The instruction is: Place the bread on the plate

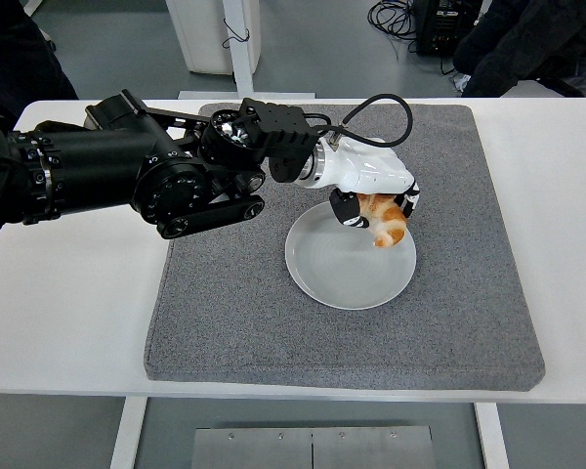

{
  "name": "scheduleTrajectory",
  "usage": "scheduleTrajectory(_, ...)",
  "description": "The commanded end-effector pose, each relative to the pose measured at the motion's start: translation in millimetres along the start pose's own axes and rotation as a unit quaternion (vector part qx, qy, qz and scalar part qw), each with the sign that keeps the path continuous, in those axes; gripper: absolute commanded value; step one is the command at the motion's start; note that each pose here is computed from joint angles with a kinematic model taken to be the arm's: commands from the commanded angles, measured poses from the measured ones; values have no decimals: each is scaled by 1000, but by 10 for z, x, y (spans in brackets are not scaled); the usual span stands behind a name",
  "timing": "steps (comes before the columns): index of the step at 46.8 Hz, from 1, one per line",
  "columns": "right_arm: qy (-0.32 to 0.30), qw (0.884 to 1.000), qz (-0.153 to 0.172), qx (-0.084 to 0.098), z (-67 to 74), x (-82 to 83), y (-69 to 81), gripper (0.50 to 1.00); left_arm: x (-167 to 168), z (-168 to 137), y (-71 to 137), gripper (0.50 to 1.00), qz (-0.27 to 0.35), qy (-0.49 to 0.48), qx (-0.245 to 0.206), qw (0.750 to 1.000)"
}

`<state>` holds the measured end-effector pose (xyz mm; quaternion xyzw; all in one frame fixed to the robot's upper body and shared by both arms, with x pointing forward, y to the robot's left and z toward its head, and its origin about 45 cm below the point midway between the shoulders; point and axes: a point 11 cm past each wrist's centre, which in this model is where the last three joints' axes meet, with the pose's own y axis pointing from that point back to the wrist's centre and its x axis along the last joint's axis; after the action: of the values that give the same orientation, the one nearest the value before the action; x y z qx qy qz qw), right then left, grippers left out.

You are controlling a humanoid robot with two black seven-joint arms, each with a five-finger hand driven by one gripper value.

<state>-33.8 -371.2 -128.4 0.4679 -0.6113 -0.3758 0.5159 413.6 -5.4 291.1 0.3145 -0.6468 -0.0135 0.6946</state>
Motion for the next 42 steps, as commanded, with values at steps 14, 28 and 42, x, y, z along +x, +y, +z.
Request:
scheduleTrajectory(14,0,1000,-1,1,-10,-4,-2,1000,-186,-29,-2,500,-4,-15,5,1000)
scheduleTrajectory(28,0,1000,-1,1,-10,-4,-2,1000,-311,-23,-14,500,-12,-8,4,1000)
scheduleTrajectory(42,0,1000,-1,1,-10,-4,-2,1000,-498,5,-27,500,-24,-8,-1,1000)
